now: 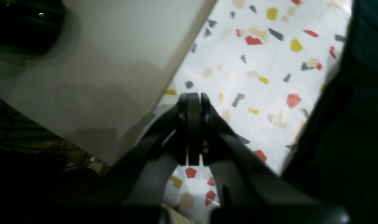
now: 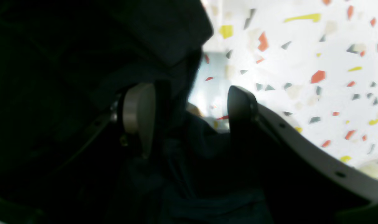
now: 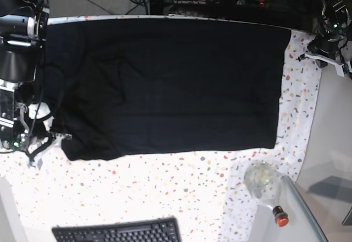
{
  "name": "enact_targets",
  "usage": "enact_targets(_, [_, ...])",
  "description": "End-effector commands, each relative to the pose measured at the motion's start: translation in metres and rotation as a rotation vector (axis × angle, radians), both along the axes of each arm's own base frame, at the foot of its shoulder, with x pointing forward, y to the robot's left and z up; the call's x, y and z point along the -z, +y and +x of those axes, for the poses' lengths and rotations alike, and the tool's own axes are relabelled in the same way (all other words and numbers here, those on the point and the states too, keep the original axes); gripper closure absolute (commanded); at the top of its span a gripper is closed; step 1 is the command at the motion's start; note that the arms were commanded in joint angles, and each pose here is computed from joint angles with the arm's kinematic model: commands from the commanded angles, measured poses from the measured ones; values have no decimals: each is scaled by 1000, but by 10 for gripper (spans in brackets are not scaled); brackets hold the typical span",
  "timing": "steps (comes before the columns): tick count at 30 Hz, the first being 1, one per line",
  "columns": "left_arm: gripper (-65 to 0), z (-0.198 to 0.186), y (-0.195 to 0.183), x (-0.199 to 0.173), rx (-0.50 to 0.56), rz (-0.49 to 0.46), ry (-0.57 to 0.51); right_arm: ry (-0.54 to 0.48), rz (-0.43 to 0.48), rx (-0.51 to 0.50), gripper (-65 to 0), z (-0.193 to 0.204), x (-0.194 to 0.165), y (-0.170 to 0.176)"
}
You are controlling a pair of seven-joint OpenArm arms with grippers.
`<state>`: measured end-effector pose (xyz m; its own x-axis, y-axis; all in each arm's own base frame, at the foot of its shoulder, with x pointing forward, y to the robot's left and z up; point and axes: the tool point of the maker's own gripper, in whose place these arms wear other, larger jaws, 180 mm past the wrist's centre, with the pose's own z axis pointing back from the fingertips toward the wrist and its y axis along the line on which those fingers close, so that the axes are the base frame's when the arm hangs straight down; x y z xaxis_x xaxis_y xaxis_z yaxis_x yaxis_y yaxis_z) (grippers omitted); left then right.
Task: Layout the t-shirt on the table in an organized manner, then fold the t-shirt properly
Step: 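Grasp the shirt hem corner with the right gripper and pull it outward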
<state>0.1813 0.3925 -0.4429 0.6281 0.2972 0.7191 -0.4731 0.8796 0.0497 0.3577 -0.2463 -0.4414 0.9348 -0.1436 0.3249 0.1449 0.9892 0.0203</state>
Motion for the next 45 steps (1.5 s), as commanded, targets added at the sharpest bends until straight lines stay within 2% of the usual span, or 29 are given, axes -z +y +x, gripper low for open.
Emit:
enact_targets(1, [0, 7, 7, -11, 9, 30, -31, -54, -29, 15, -350, 18, -20, -13])
enact_targets(10, [0, 3, 7, -10, 10, 32, -24, 5, 14, 14, -348, 7, 2, 4])
enact_targets(22, [0, 2, 8, -9, 9, 31, -21, 29, 33, 9, -344, 3, 11, 13])
enact_targets(24, [0, 2, 8, -10, 8, 32, -21, 33, 34, 10, -300, 2, 12, 13])
enact_targets(26, [0, 1, 8, -10, 7, 32, -20, 32, 37, 17, -183, 2, 12, 12])
enact_targets(28, [0, -4, 9, -8, 9, 35, -7, 31, 36, 19, -23, 2, 12, 11])
enact_targets(29, [0, -4, 9, -8, 9, 35, -7, 31, 36, 19, 0, 2, 12, 11])
enact_targets(37, [0, 2, 5, -8, 24, 32, -13, 7, 32, 11, 0, 6, 5, 11])
enact_targets(39, [0, 18, -7, -10, 71, 29, -26, -25, 21, 2, 0, 6, -1, 11])
enact_targets(42, [0, 45, -22, -13, 153, 30, -37, -134, -10, -30, 0, 11, -28, 17])
enact_targets(45, [0, 80, -33, -26, 187, 28, -98, -201, -31, -50, 0, 9, -47, 22])
